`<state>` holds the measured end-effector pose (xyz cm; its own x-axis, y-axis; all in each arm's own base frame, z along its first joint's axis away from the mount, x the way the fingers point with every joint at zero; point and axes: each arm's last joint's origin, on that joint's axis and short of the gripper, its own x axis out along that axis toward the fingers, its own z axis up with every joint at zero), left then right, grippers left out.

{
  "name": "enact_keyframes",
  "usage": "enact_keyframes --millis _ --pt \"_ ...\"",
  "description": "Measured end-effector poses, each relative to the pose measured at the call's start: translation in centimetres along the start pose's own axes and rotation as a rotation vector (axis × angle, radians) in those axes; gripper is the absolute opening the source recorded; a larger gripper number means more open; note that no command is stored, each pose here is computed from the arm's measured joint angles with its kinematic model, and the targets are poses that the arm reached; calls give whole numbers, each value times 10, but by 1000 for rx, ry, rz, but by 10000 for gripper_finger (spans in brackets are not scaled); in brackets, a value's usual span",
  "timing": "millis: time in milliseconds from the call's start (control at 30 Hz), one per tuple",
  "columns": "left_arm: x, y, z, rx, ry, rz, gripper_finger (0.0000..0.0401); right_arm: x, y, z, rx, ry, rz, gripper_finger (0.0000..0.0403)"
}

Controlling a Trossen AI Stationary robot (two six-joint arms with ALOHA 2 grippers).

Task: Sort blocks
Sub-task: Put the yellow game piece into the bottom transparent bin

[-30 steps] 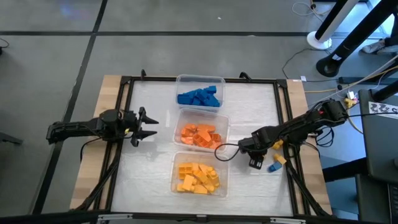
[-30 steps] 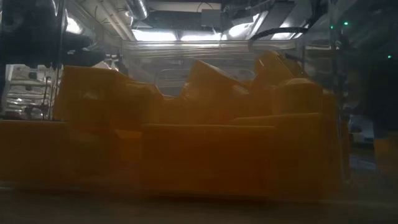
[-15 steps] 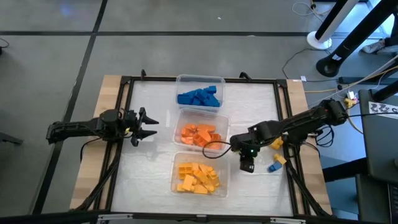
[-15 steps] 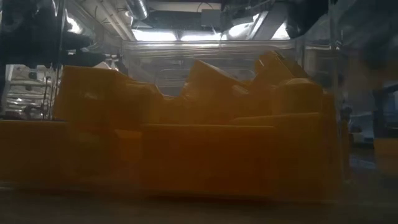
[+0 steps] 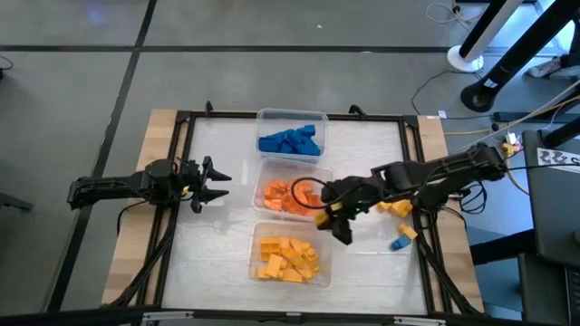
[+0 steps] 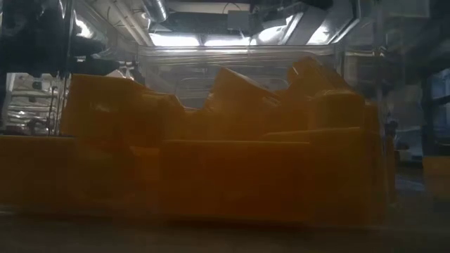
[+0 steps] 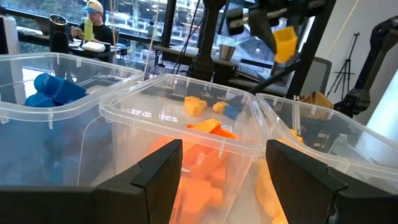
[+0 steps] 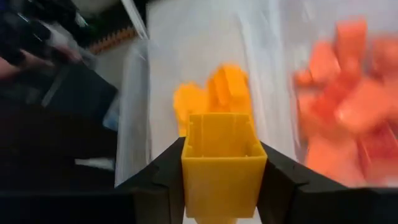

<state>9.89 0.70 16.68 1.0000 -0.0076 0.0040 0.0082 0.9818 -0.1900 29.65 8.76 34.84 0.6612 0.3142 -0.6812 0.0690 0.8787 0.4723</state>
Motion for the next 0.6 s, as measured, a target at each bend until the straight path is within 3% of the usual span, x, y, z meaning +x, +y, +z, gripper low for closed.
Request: enact_keyframes --millis 100,267,600 --pt "0 0 0 0 0 0 221 11 3 8 -54 -73 39 147" --pt "0 0 0 1 -2 0 221 44 9 11 -132 -65 117 155" --pt "0 0 0 1 -3 0 221 95 7 2 -143 83 249 158"
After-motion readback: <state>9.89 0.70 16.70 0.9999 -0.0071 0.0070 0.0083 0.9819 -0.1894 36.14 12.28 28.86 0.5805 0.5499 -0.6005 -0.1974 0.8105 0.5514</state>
